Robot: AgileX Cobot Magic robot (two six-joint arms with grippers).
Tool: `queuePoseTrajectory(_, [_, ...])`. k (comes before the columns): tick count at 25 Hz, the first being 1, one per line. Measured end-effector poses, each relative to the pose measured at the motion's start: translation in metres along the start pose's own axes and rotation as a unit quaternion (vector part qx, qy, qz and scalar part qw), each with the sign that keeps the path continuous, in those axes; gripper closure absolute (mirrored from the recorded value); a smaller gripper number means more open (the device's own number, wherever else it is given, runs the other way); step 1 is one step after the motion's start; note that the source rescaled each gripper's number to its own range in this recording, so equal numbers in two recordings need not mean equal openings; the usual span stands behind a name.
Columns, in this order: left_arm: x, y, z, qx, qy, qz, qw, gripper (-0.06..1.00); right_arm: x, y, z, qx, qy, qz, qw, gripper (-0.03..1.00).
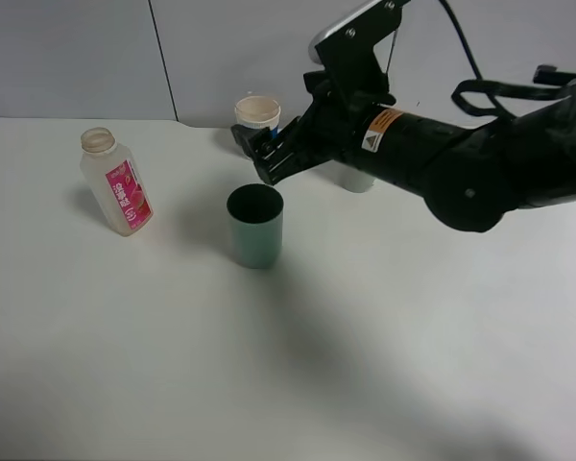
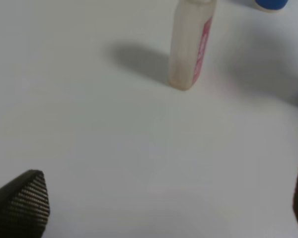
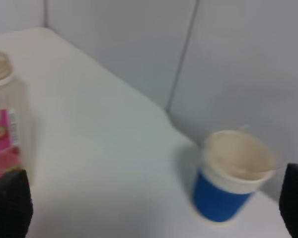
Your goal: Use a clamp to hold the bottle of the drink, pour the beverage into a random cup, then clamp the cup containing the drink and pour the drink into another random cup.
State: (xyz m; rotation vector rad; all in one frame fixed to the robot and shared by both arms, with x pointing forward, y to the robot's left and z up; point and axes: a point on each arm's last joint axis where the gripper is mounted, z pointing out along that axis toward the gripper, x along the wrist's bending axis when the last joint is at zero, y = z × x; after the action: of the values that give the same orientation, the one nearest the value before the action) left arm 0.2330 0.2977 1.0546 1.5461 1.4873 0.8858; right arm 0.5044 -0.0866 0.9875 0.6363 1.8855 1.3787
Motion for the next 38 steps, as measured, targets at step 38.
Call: queuePoseTrajectory(38, [0.0,0.0,0.0,0.0,0.0,0.003,1.0,-0.06,-0.113,0.084,-0.268,0.103,-0.328,0.12,0.931,-0.03])
